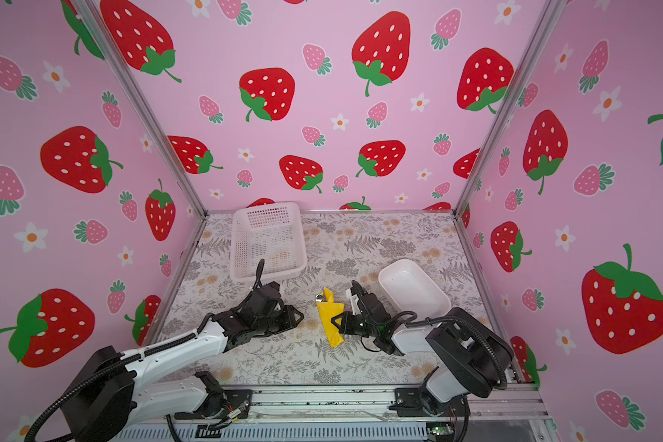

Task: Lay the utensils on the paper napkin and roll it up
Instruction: 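Open the left gripper and draw it back from the napkin cone, then lift the napkin bundle with the right gripper while the left gripper swings beside it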

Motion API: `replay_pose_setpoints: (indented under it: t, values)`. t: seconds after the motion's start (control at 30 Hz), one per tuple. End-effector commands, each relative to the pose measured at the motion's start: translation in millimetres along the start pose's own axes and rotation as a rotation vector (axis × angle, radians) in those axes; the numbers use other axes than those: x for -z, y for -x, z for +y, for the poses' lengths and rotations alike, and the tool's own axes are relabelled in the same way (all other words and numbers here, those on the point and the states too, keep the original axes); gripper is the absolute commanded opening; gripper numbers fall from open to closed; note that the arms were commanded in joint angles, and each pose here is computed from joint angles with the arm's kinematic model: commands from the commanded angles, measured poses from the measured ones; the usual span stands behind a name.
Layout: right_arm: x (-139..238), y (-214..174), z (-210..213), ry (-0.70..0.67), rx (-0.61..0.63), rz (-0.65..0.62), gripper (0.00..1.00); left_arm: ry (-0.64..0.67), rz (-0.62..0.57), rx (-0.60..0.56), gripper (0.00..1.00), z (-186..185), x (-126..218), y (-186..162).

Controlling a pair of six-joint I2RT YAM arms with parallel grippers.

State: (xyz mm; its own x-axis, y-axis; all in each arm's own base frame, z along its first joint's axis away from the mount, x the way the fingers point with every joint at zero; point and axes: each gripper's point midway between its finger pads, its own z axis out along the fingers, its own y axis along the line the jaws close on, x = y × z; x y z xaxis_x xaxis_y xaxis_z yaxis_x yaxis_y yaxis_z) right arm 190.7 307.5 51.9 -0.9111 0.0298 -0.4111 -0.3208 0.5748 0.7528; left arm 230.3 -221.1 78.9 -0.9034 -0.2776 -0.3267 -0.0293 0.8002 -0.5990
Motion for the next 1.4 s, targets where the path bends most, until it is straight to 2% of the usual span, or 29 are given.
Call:
replay_pose_setpoints:
  t: [0.0, 0.37, 0.6, 0.87, 1.17, 1.37]
  values:
    - [5, 11, 20, 0.076, 0.044, -0.045, 0.05, -0.062, -0.020, 0.006, 0.49, -11, -3, 6]
    - [17, 21, 42, 0.172, 0.054, -0.096, 0.04, -0.176, 0.000, 0.085, 0.61, -17, -4, 10]
    - [31, 37, 71, 0.256, 0.068, -0.138, 0.04, -0.366, 0.026, 0.090, 0.73, -44, 6, 16]
    - [56, 62, 118, 0.383, 0.094, -0.194, 0.04, -0.608, 0.025, 0.045, 0.78, -92, 37, 32]
    - [83, 86, 164, 0.506, 0.124, -0.252, 0.04, -0.748, 0.018, 0.005, 0.81, -126, 65, 45]
    - [94, 92, 182, 0.573, 0.122, -0.263, 0.04, -0.906, -0.004, 0.020, 0.80, -154, 90, 58]
